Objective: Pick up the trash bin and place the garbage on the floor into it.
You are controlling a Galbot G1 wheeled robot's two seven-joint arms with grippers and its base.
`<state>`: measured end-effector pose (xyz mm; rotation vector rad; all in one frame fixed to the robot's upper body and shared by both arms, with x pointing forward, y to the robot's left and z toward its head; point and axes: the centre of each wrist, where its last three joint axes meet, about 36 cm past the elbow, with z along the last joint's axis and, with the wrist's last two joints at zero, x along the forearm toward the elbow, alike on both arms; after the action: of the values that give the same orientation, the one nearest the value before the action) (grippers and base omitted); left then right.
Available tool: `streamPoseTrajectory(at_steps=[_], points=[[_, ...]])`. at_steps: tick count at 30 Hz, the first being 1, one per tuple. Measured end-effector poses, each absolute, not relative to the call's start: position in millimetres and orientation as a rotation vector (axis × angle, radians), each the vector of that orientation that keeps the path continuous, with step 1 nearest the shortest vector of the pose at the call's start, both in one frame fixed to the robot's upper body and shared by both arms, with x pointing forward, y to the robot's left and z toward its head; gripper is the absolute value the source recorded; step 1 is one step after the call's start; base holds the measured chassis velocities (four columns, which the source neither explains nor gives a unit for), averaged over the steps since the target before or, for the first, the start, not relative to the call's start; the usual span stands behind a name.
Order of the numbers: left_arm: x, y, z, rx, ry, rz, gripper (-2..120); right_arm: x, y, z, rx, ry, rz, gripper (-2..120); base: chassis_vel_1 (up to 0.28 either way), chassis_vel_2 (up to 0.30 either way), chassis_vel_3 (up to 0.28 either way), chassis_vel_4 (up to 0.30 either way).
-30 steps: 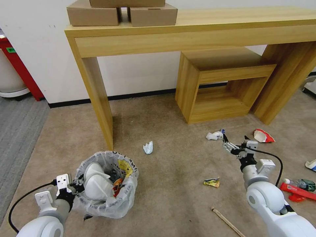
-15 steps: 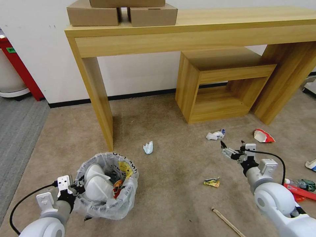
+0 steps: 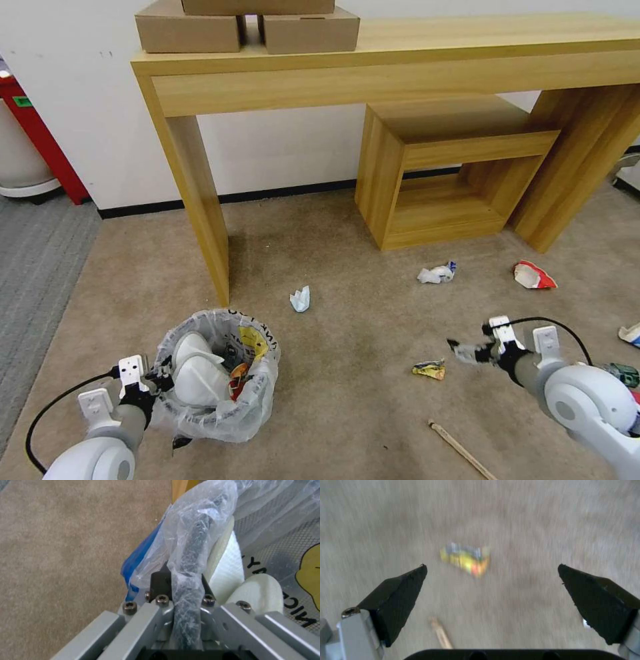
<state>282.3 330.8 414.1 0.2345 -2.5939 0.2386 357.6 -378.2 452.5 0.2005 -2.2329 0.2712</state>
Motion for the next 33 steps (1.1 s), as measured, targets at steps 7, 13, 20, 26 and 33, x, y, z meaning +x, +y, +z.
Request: streamPoseTrajectory(at_steps=[7,13,20,26,33], points=[[286,335,412,0.239,-2.601,0.234,1,352,-395,433,0.227,-2.088,0.390,100,0.000,0.000,0.000,0.000],[289,338,408,0.245,-2.600,0.237,1,338,-409,406,0.252,-1.981,0.457,100,0.000,0.000,0.000,0.000],[293,338,404,0.249,-2.597,0.243,1,312,-413,369,0.249,-1.856,0.520,100,0.000,0.000,0.000,0.000],[293,338,402,0.256,-2.596,0.245,1,299,-416,338,0.250,-1.780,0.549,100,0.000,0.000,0.000,0.000],[293,337,402,0.264,-2.596,0.247,1,293,-410,305,0.252,-1.740,0.518,100,0.000,0.000,0.000,0.000]])
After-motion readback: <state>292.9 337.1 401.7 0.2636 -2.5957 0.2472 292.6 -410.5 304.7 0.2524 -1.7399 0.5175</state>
